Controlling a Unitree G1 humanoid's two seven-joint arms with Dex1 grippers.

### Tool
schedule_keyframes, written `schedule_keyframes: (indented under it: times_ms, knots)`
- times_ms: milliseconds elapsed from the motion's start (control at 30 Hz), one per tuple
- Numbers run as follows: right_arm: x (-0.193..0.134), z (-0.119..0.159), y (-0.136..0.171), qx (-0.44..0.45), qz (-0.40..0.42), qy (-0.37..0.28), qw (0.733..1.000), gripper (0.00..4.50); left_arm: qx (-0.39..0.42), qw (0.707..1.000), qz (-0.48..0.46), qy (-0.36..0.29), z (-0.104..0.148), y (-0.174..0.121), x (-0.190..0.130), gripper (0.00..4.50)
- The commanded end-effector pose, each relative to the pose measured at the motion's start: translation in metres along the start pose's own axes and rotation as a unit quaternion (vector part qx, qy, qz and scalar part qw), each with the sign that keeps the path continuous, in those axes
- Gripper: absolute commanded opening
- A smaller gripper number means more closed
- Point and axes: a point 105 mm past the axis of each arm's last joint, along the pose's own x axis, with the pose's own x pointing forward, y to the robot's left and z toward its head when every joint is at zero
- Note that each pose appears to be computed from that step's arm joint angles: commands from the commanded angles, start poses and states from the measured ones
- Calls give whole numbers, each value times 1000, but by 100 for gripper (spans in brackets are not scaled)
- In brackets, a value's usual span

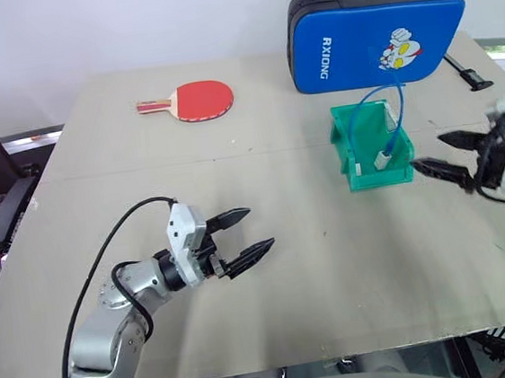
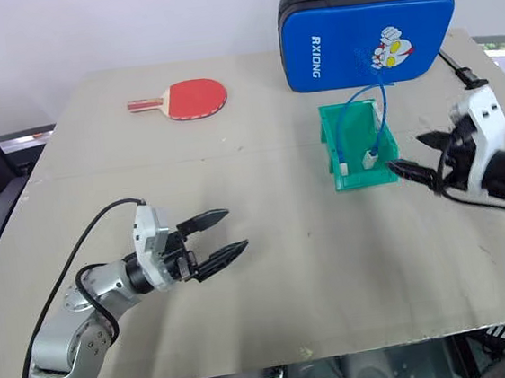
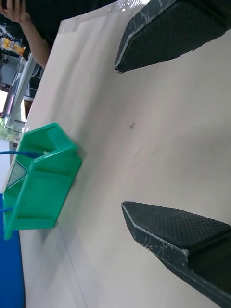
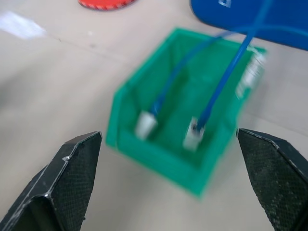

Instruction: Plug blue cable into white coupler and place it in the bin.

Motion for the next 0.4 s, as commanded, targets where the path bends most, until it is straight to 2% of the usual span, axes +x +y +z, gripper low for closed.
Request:
schedule_keyframes:
  times_ms: [33, 133, 400]
  knots:
    - [-28, -1, 6, -72, -26, -19, 997, 443, 15, 1000, 0, 13, 1, 0, -12, 440]
    - [-47, -34, 20, -80, -14, 12, 997, 443, 14, 999, 8, 37, -6, 4, -25, 440]
    - [-65, -70, 32, -86, -24, 19, 996, 443, 15, 997, 15, 74, -17, 8, -36, 440]
